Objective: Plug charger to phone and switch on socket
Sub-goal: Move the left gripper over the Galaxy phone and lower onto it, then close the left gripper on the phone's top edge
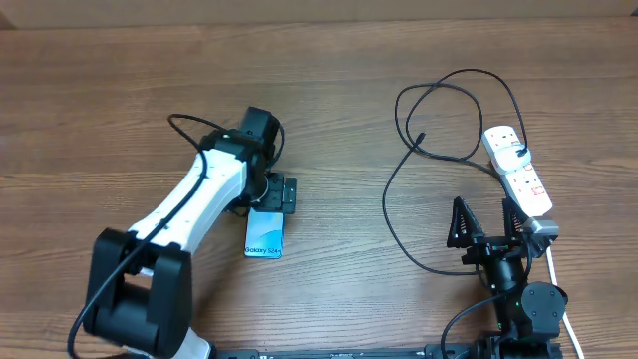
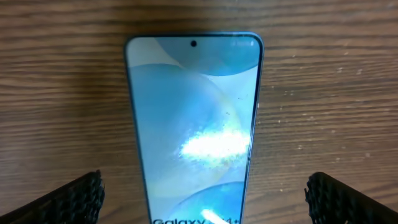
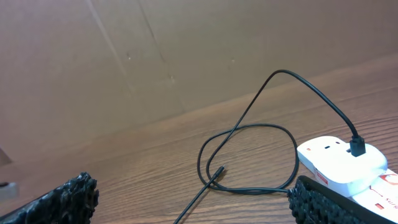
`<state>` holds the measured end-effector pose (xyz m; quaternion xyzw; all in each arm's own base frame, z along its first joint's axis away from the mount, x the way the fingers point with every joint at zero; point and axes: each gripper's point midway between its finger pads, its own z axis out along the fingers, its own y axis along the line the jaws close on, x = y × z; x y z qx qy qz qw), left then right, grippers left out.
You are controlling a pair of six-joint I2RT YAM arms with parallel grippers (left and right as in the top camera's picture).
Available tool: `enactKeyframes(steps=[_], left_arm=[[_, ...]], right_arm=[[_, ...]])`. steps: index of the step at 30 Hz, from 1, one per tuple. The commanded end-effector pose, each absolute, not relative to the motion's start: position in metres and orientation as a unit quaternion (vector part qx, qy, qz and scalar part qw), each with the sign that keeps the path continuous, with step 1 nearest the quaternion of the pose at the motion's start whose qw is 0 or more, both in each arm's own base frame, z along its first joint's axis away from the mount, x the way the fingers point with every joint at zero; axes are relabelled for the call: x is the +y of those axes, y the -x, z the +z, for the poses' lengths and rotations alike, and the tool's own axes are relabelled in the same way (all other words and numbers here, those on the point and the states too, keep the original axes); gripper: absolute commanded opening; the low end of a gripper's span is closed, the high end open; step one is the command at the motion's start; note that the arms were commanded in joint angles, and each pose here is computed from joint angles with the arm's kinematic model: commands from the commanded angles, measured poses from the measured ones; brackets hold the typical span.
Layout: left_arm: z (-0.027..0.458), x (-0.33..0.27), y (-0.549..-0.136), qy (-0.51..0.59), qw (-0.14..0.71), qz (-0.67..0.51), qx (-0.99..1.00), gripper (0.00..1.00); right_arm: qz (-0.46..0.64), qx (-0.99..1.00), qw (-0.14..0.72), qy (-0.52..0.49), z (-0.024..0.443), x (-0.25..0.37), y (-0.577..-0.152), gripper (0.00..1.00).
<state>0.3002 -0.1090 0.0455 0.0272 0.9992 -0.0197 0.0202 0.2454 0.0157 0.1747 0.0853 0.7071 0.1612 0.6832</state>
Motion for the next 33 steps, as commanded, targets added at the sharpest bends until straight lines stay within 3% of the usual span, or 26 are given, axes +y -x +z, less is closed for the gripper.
enactKeyframes(steps=[1,14,27,33], left_arm=[[0.025,-0.107,-0.293,-0.037,-0.011,-0.002,0.999,1.0],[-0.018,-0.101,-0.276,-0.036,-0.086,0.021,0.995,1.0],[-0.024,-0.1,-0.271,-0.028,-0.103,0.024,0.994,1.0],[-0.024,-0.1,-0.27,-0.027,-0.104,0.024,0.994,0.81]], right_arm=[[0.155,0.705,0.686,-0.086,0.173,0.014,-0.246,1.0],[0.155,0.705,0.686,-0.086,0.173,0.014,-0.246,1.0],[0.155,0.705,0.686,-0.086,0.173,0.014,-0.246,1.0],[0.155,0.706,0.686,-0.086,0.173,0.014,-0.246,1.0]])
